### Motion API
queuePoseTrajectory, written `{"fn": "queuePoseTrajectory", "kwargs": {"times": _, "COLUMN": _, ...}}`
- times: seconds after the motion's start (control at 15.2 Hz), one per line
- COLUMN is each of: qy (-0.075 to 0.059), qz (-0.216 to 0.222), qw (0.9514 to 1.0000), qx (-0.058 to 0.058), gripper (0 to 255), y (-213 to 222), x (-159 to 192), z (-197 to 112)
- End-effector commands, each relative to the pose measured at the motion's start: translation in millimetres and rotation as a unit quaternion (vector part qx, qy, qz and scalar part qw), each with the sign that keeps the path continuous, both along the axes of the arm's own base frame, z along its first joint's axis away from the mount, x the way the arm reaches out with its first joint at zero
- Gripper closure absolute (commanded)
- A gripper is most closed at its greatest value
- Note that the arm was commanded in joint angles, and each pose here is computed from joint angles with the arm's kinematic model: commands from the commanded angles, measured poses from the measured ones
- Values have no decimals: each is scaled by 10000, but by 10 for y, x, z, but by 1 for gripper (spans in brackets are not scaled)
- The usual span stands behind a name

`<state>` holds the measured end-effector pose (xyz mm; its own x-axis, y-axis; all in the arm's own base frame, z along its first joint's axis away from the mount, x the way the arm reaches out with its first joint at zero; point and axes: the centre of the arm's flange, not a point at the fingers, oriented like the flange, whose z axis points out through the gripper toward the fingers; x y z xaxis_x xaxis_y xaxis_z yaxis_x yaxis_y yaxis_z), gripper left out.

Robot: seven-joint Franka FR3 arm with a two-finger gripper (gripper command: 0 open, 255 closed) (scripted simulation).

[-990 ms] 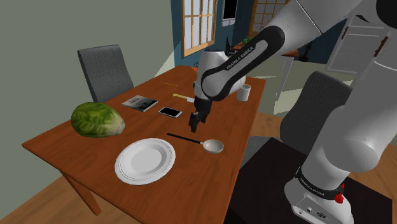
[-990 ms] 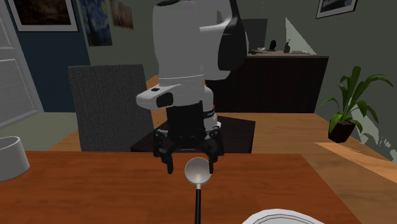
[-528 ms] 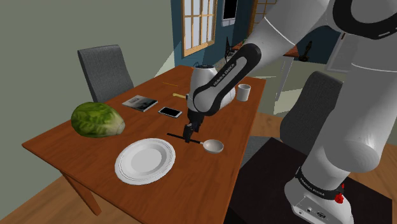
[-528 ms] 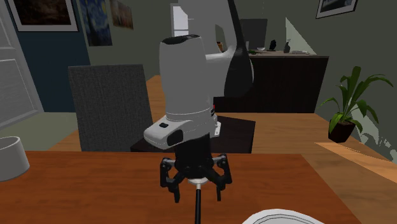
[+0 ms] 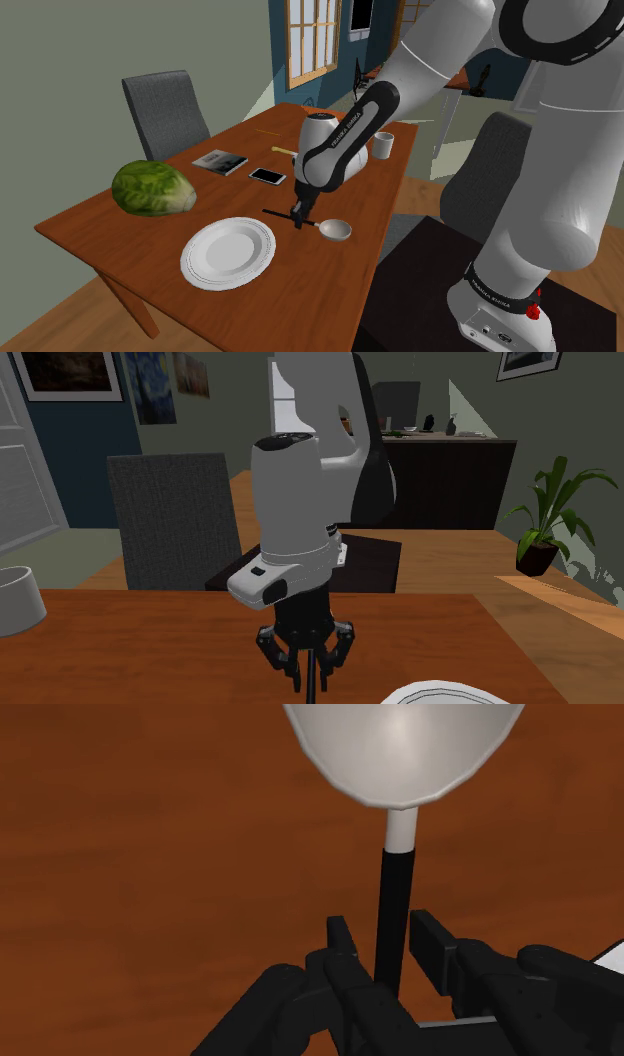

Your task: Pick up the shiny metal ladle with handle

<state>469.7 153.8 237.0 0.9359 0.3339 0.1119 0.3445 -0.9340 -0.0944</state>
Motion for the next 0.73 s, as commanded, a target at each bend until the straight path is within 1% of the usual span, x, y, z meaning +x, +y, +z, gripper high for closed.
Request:
{"fn": "queuePoseTrajectory", "kwargs": {"times": 0.0, "qy": 8, "qz": 11, "qw": 10000, "qx": 0, "gripper": 255, "y": 9, "x": -7, "z": -13}}
{"fn": "queuePoseTrajectory", "kwargs": {"times": 0.46, "qy": 7, "qz": 11, "qw": 10000, "qx": 0, "gripper": 255, "y": 14, "x": -9, "z": -10}}
{"fn": "queuePoseTrajectory", "kwargs": {"times": 0.66, "qy": 7, "qz": 11, "qw": 10000, "qx": 0, "gripper": 255, "y": 14, "x": -9, "z": 148}}
